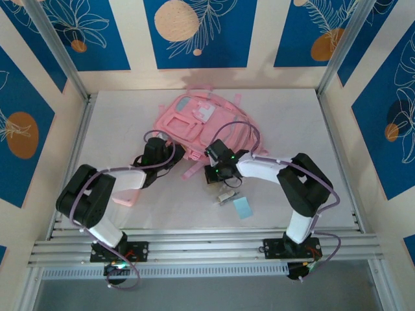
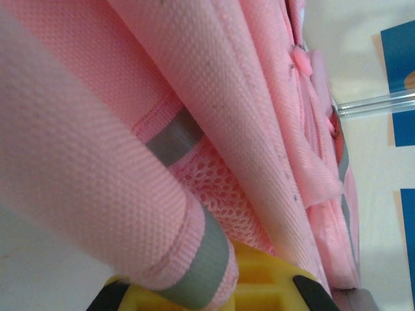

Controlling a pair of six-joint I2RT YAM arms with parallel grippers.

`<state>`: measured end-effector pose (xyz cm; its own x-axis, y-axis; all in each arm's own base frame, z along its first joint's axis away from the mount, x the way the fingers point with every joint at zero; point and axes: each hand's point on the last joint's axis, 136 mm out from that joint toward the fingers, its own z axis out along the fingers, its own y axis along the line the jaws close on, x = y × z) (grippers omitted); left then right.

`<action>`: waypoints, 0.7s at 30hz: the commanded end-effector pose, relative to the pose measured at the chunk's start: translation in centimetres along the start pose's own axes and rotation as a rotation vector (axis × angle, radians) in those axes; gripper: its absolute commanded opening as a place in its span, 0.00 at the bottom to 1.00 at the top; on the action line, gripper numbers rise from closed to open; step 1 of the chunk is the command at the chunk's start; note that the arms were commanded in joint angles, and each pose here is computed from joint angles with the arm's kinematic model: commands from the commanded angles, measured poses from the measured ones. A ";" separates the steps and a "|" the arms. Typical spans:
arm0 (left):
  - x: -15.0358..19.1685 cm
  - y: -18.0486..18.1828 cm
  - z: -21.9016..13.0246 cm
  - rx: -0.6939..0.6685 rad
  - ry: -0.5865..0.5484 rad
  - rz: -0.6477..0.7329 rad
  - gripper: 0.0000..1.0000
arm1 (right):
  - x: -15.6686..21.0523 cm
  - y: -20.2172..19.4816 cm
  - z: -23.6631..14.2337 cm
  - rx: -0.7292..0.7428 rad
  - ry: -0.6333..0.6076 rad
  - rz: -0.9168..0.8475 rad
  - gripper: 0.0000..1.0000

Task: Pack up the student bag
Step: Zip the student bag at the center of the table.

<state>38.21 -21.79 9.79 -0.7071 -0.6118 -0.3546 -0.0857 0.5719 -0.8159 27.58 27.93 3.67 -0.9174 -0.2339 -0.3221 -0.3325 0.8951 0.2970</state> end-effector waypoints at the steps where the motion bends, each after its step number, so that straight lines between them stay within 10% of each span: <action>1: -6.4 -2.4 0.1 0.073 -0.168 0.059 0.00 | 6.9 -3.2 -2.9 0.052 0.287 0.080 0.00; 6: -9.6 -2.0 1.6 -0.007 -0.180 0.131 0.00 | 7.3 -5.5 -5.3 0.022 0.307 0.137 0.00; 13: -12.3 -3.7 4.7 0.024 -0.140 0.142 0.01 | 2.7 1.2 -6.6 -0.296 0.293 0.150 0.00; 16: -11.0 -3.9 4.7 0.022 -0.058 0.137 0.53 | 0.5 3.7 -6.5 -0.422 0.287 0.181 0.00; 21: -8.2 -2.9 1.7 0.006 -0.013 0.123 0.63 | -2.4 6.2 -5.8 -0.522 0.308 0.210 0.00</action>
<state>47.54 -19.27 12.81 -0.6903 -0.5663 -0.4504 -0.0271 0.6423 -0.7660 26.86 29.08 9.04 -0.9785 -0.2060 -0.0066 -0.1623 0.7508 0.6403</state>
